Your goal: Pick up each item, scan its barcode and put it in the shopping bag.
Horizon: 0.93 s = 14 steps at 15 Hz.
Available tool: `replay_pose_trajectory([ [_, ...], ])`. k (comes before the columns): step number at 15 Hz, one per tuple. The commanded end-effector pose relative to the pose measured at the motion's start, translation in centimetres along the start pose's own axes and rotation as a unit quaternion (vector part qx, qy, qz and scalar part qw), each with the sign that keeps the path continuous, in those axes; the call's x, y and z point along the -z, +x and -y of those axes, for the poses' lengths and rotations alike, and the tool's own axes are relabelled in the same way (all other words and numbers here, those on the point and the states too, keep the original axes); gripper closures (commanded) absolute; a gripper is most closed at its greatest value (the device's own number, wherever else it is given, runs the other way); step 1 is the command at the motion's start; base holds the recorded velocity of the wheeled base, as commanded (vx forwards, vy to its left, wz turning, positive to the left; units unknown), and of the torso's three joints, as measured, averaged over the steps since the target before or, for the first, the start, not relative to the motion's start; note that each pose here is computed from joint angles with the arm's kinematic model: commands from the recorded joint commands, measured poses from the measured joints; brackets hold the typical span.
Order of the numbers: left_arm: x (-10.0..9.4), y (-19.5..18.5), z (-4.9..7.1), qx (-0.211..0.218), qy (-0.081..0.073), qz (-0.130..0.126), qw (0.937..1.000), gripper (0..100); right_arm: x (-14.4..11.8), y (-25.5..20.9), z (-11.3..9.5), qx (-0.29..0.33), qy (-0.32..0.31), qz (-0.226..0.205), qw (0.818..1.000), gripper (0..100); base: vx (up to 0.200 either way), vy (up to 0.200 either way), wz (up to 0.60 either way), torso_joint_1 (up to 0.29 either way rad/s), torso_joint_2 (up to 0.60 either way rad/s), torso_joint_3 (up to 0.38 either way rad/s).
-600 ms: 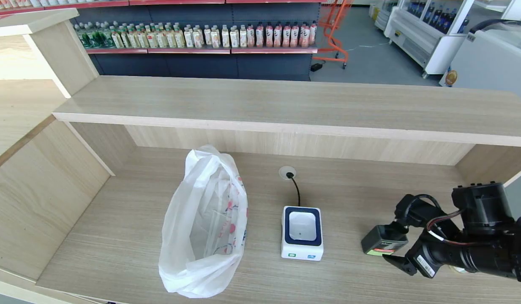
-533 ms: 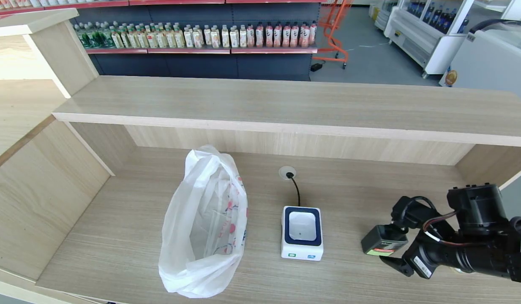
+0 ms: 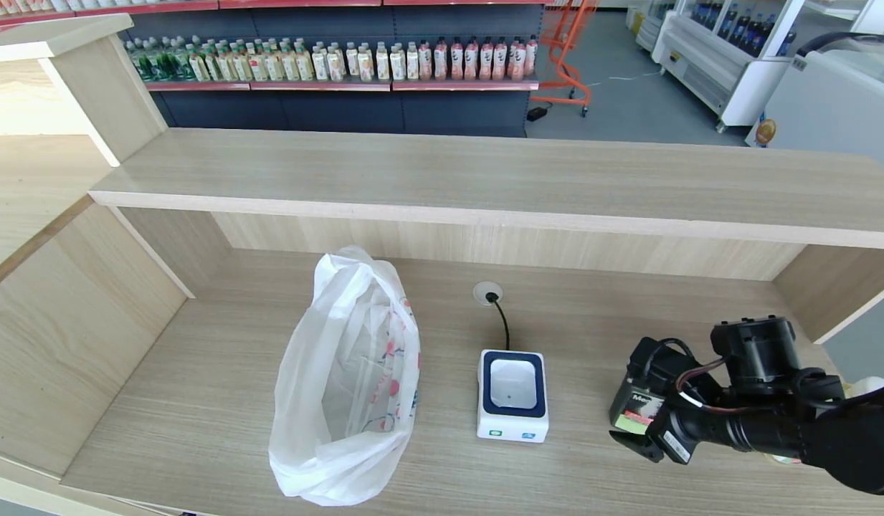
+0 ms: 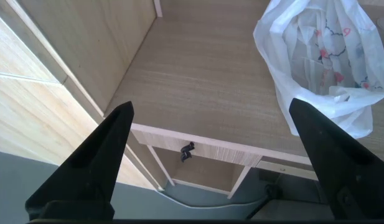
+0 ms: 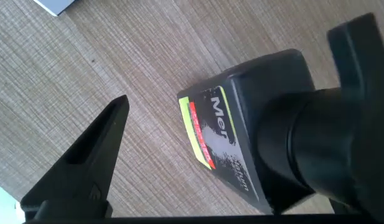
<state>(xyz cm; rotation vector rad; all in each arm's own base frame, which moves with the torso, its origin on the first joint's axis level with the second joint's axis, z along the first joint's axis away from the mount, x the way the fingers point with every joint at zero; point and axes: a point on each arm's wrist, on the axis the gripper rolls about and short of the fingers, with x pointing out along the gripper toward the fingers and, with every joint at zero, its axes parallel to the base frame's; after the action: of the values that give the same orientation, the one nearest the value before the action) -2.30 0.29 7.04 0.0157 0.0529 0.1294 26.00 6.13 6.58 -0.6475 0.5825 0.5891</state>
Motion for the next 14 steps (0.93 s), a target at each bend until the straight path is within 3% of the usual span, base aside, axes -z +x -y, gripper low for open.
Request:
replay_pose_trajectory([
  [1, 0.0, 0.0, 0.0, 0.000, 0.000, 0.000, 1.0000, 0, 0.1, 1.0, -0.3, -0.019, -0.001, 0.001, 1.000, 100, 0.000, 0.000, 0.00, 0.000, 0.00, 0.000],
  [8, 0.0, 0.0, 0.0, 0.000, 0.000, 0.000, 1.0000, 0, -1.3, 0.7, 0.6, 0.002, -0.005, 0.051, 0.999, 100, 0.000, 0.000, 0.00, 0.000, 0.00, 0.000],
  [10, 0.0, 0.0, 0.0, 0.000, 0.000, 0.000, 1.0000, 0, -2.9, -2.5, 1.2, 0.043, -0.022, 0.103, 0.994, 100, 0.000, 0.000, 0.00, 0.000, 0.00, 0.000],
  [12, 0.0, 0.0, 0.0, 0.000, 0.000, 0.000, 1.0000, 0, -3.0, -8.4, 0.5, 0.095, -0.052, 0.154, 0.982, 100, 0.000, 0.000, 0.00, 0.000, 0.00, 0.000],
  [14, 0.0, 0.0, 0.0, 0.000, 0.000, 0.000, 1.0000, 0, -2.7, -10.8, 0.5, 0.134, -0.111, 0.167, 0.970, 100, 0.000, 0.000, 0.00, 0.000, 0.00, 0.000],
])
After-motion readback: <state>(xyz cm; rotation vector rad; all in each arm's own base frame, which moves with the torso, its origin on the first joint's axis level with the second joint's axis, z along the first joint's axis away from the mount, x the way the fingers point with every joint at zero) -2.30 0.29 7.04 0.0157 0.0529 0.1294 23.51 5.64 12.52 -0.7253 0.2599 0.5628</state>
